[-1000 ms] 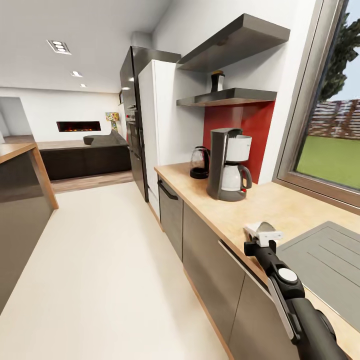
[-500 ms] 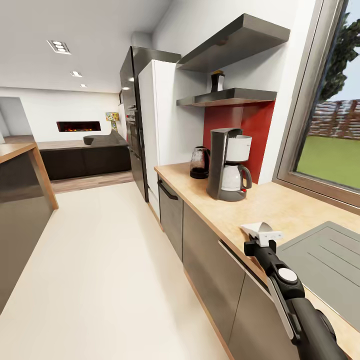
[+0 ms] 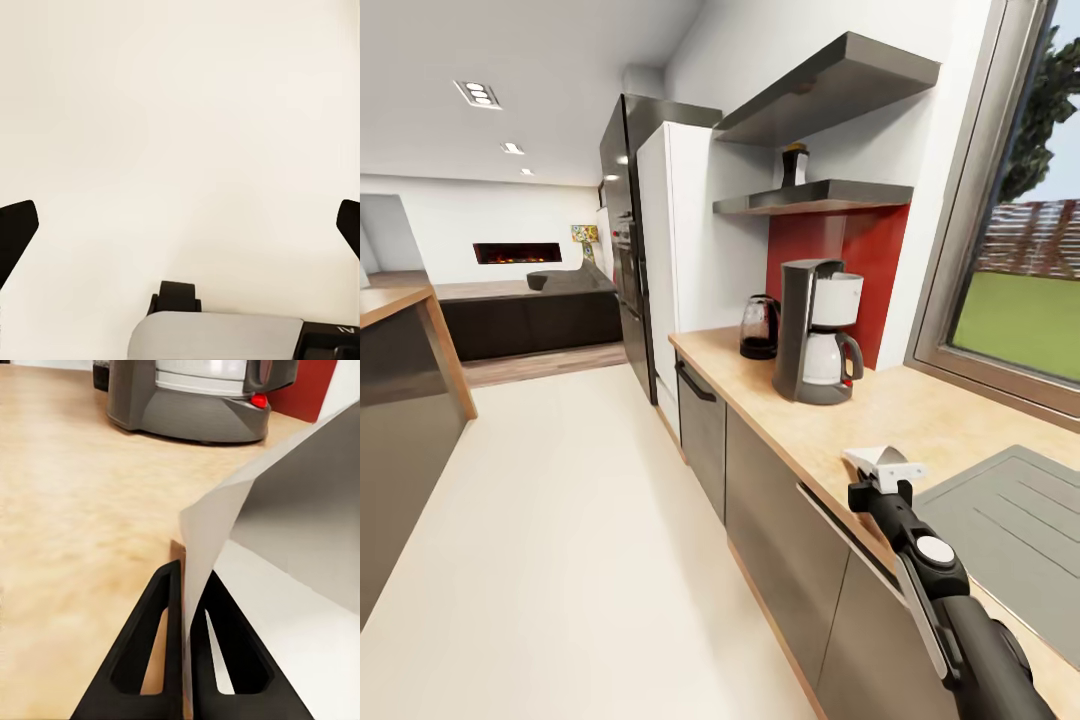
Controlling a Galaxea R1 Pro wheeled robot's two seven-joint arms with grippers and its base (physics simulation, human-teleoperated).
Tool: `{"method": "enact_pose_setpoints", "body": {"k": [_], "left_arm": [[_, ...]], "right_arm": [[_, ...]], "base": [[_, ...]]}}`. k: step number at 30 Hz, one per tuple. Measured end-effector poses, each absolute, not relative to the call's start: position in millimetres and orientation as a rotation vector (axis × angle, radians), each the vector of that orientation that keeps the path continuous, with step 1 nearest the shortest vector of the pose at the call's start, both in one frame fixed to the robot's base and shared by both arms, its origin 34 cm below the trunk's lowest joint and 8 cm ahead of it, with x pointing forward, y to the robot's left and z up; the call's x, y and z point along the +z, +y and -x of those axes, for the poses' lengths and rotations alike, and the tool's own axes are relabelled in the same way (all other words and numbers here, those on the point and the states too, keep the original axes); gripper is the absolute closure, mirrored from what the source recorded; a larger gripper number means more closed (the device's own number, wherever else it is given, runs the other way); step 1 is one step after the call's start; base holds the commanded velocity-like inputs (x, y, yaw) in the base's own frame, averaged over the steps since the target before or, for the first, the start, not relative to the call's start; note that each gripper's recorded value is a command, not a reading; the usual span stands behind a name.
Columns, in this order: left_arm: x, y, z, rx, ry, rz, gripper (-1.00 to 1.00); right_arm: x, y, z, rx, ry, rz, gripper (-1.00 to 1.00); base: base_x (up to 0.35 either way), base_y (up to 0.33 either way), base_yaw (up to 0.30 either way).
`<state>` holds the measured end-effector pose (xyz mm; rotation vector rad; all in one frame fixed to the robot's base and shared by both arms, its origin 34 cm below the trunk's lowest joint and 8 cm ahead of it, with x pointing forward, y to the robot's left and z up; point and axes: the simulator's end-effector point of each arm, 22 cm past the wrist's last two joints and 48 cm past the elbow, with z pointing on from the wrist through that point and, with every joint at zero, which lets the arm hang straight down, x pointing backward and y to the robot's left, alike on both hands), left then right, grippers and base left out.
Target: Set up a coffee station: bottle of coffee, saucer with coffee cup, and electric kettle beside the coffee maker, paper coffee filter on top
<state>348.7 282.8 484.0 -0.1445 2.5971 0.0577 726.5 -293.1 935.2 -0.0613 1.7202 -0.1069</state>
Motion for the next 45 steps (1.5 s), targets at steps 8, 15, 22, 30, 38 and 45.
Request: {"method": "enact_pose_setpoints", "body": {"k": [8, 15, 22, 30, 38, 45], "left_arm": [[489.1, 282.6, -348.9, 0.057, 2.597, 0.145, -1.0], [497.5, 282.9, -349.1, 0.058, 2.597, 0.144, -1.0], [508.9, 282.6, -349.3, 0.057, 2.598, 0.145, -1.0], [521.7, 282.8, -349.3, 0.058, 2.598, 0.144, -1.0], [526.4, 282.7, -349.2, 0.058, 2.598, 0.144, -1.0], [526.4, 282.7, -349.2, 0.058, 2.598, 0.144, -1.0]], "right_arm": [[940.4, -293.1, -726.9, -0.107, 1.72, 0.061, 1.0], [949.1, -293.1, -727.2, -0.107, 1.719, 0.061, 1.0], [962.3, -292.6, -727.4, -0.106, 1.716, 0.063, 1.0], [978.6, -292.6, -727.4, -0.106, 1.71, 0.063, 1.0], [997.3, -292.3, -726.5, -0.108, 1.686, 0.062, 1.0], [998.6, -292.1, -726.4, -0.108, 1.684, 0.062, 1.0]], "base": [[0.0, 0.0, 0.0], [0.0, 0.0, 0.0], [0.0, 0.0, 0.0], [0.0, 0.0, 0.0], [0.0, 0.0, 0.0], [0.0, 0.0, 0.0]]}}
